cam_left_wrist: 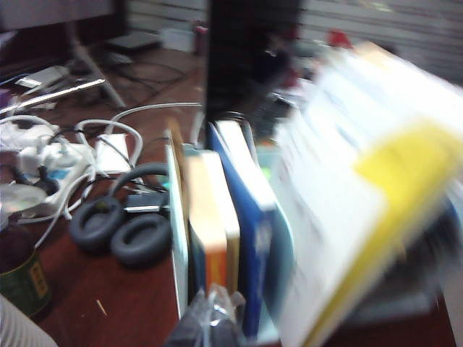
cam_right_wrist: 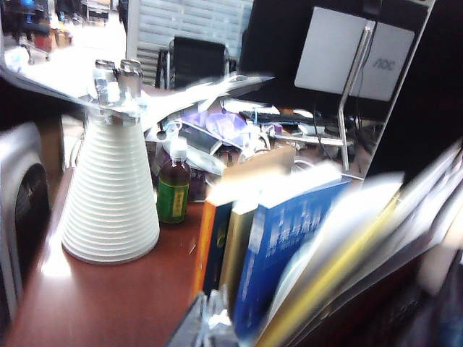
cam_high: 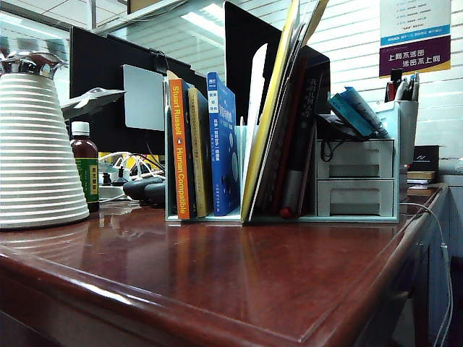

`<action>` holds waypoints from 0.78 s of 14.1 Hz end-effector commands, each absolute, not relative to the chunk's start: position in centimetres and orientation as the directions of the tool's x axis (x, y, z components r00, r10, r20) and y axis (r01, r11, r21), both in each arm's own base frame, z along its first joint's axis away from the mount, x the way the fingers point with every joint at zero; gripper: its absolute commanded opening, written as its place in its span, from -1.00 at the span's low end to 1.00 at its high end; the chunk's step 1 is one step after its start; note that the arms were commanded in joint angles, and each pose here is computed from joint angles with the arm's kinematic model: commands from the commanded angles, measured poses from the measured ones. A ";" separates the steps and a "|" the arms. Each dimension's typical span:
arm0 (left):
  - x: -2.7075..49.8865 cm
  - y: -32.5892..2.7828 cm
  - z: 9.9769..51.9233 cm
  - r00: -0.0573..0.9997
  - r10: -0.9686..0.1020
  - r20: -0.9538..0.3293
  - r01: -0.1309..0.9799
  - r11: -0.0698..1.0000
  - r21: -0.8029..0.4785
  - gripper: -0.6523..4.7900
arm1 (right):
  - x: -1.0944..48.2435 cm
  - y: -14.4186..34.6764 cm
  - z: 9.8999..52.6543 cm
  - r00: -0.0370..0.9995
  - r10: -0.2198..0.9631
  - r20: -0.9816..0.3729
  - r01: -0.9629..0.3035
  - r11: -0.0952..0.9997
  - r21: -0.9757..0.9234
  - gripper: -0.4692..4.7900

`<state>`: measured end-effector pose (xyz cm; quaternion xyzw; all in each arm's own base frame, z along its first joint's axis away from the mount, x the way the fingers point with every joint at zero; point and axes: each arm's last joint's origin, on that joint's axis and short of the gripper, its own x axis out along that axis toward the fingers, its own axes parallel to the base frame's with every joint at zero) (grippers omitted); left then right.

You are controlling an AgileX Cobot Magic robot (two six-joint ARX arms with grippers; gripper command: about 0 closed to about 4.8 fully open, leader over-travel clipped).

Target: Pick up the blue book and put it on the bookshelf.

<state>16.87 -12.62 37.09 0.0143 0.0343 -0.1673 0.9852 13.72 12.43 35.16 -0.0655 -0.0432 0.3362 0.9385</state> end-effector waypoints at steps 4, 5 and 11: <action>11.6 -8.9 27.7 0.873 -0.484 -0.062 0.487 0.873 0.038 -0.78 | 13.0 10.2 25.5 0.904 0.428 0.020 -0.424 0.900 -0.101 -0.82; 11.2 -8.7 26.0 0.854 -0.513 -0.089 0.517 0.855 0.038 -0.78 | 12.9 10.1 24.3 0.914 0.406 -0.013 -0.405 0.908 -0.110 -0.74; 10.9 -9.0 21.3 0.766 -0.641 -0.037 0.638 0.767 -0.068 -0.78 | 12.7 10.3 23.3 0.885 0.457 -0.092 -0.465 0.880 -0.100 -0.74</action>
